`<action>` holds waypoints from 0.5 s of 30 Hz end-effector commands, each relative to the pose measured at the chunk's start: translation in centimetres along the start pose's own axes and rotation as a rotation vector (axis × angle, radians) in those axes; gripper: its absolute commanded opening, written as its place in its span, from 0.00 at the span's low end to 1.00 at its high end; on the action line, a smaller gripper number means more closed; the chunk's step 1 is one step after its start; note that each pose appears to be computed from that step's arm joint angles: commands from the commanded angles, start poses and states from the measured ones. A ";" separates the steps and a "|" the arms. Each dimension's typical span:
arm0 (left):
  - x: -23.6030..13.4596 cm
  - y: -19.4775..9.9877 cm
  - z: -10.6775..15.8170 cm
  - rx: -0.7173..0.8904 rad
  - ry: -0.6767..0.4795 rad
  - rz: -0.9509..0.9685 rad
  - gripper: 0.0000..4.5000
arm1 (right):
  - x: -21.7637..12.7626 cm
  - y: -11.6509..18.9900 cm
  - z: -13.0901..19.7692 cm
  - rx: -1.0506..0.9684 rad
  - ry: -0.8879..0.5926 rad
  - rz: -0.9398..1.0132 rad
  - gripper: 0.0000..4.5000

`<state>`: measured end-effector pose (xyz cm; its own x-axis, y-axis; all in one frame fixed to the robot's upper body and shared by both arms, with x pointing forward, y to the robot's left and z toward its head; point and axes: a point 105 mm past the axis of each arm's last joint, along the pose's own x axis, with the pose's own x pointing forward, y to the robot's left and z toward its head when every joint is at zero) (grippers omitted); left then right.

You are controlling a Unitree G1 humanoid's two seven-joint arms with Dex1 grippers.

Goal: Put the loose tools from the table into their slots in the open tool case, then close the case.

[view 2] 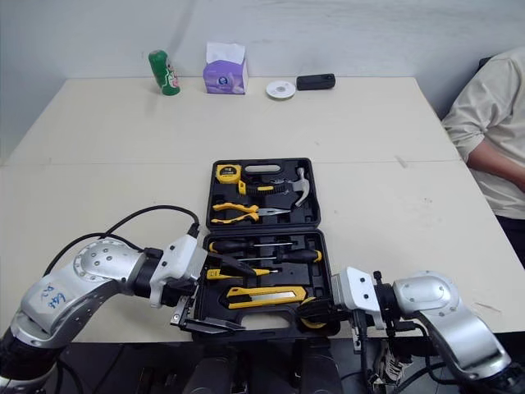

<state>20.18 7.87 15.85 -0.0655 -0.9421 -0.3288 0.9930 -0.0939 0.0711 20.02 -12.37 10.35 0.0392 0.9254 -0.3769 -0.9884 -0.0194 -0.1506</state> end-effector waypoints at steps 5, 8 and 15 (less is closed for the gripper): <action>-0.4 -0.3 0.9 0.053 0.001 -0.014 1.00 | 0.0 -0.6 -1.8 -0.063 0.004 -0.053 0.01; -0.5 -0.3 0.8 0.058 0.013 -0.012 1.00 | -0.3 0.0 -3.3 -0.059 0.026 -0.055 0.01; -1.0 -0.3 0.7 0.061 0.031 -0.013 1.00 | -0.9 0.4 -3.8 -0.064 0.020 -0.074 0.01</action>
<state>20.11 8.62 15.95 -0.0721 -0.9284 -0.3644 0.9914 -0.1065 0.0753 20.42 -13.60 8.78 0.1004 0.9421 -0.3200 -0.9572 0.0036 -0.2896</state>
